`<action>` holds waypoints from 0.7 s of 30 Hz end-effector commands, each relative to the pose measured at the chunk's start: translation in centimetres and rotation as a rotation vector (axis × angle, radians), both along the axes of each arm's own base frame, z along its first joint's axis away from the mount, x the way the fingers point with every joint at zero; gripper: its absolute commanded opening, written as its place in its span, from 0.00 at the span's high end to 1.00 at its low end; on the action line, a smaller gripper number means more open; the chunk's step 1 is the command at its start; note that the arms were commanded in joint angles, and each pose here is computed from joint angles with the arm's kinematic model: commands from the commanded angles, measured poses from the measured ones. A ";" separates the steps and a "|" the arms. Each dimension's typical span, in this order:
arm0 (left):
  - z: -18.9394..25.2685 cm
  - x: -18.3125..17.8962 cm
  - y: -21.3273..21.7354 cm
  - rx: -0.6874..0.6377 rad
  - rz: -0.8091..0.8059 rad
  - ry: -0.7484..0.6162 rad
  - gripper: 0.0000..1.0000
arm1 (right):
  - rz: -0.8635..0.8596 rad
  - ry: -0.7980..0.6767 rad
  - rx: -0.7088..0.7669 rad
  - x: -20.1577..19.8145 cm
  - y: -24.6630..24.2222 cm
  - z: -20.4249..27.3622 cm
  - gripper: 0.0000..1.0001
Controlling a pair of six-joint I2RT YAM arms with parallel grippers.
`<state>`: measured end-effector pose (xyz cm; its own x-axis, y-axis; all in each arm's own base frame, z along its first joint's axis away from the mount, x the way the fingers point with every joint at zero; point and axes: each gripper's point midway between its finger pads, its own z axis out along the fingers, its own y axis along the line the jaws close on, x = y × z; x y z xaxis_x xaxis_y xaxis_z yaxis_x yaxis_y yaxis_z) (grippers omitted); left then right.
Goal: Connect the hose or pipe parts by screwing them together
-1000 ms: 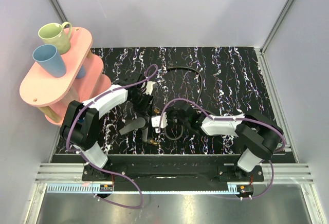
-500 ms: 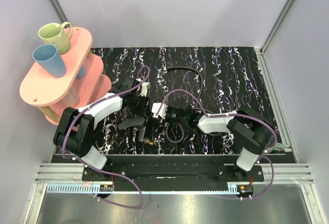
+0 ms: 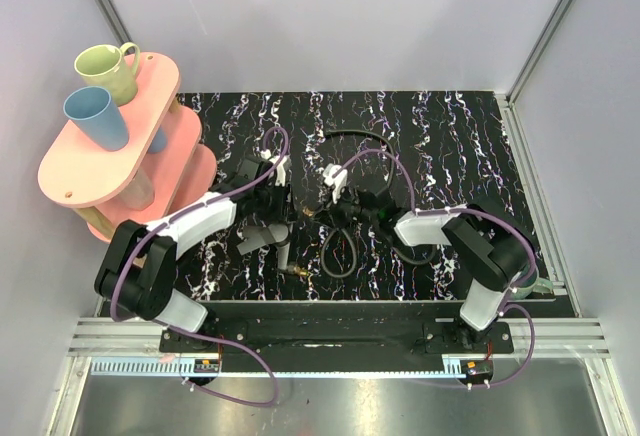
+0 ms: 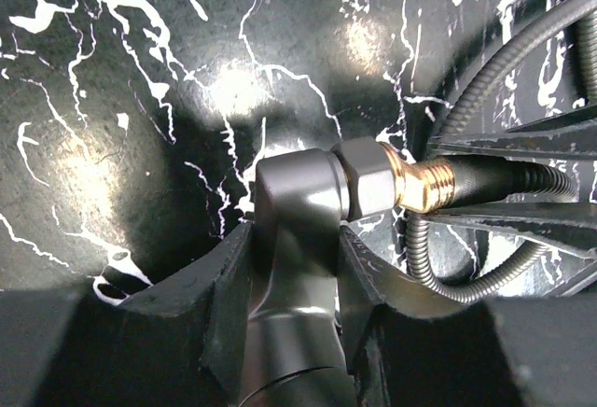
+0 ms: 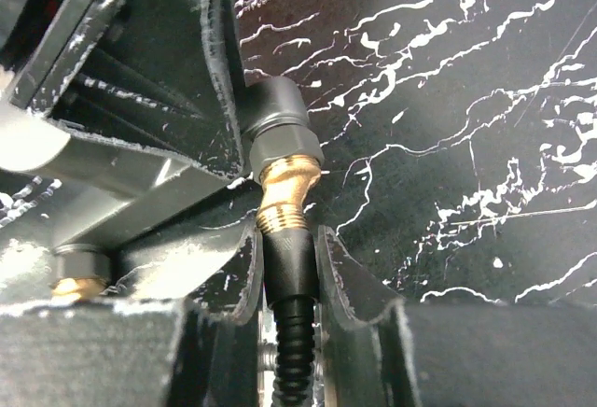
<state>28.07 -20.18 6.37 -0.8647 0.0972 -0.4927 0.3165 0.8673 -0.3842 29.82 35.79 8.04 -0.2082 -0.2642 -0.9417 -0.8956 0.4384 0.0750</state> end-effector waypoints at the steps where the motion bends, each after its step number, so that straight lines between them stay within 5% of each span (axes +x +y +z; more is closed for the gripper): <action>1: 6.1 -2.4 -7.4 -0.322 -0.193 -0.078 1.00 | -0.111 -0.006 0.414 4.4 0.9 9.3 1.00; 11: 8.7 -1.1 -6.7 -0.351 -0.141 -0.323 1.00 | -0.013 0.426 0.673 3.8 1.0 9.1 1.00; 21: 10.4 -0.1 -5.5 -0.322 -0.078 -0.418 1.00 | -0.082 0.550 0.814 3.8 0.0 7.8 1.00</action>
